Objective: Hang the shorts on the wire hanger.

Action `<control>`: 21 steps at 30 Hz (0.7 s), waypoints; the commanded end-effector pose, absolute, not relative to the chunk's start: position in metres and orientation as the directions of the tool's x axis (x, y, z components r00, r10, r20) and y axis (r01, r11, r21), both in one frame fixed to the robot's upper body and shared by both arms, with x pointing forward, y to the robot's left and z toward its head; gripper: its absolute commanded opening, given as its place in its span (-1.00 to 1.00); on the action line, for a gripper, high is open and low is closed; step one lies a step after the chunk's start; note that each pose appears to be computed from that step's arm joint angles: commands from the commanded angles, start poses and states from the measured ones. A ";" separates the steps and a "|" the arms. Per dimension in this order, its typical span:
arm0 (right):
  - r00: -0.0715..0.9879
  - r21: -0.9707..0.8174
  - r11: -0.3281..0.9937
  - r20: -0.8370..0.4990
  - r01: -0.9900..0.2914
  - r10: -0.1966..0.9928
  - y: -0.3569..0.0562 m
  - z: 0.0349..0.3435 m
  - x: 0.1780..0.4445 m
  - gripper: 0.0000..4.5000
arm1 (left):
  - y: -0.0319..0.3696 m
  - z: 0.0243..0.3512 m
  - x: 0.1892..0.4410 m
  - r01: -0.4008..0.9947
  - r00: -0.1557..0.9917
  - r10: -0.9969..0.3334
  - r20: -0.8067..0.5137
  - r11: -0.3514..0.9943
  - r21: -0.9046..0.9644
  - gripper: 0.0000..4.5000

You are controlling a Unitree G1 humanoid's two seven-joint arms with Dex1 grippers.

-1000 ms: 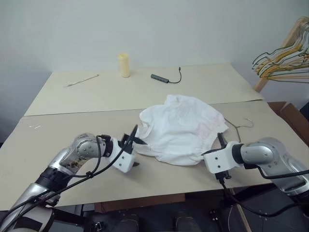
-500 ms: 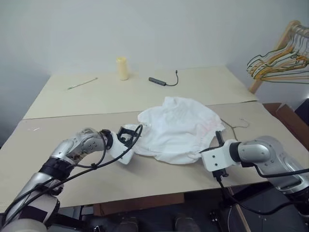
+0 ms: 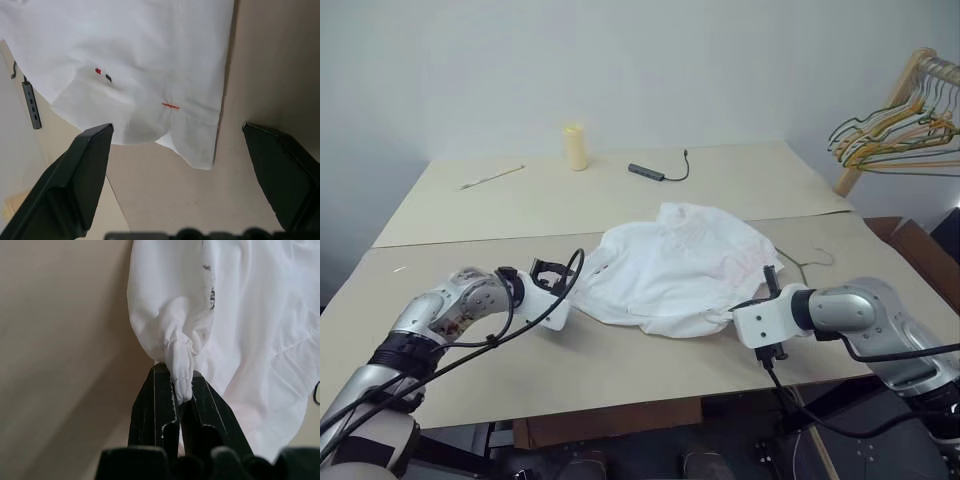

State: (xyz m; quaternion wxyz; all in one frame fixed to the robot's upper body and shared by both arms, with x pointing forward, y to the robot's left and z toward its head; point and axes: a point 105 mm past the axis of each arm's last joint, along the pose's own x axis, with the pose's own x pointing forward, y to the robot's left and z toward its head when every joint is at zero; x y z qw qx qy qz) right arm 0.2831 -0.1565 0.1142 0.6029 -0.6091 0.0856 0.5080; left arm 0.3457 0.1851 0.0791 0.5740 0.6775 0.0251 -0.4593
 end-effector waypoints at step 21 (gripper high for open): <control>0.569 -0.726 -0.218 -0.658 -0.652 0.492 -0.162 0.136 0.295 -1.00 | 0.204 0.087 0.364 0.549 0.649 -0.457 -0.608 -0.272 0.790 -0.99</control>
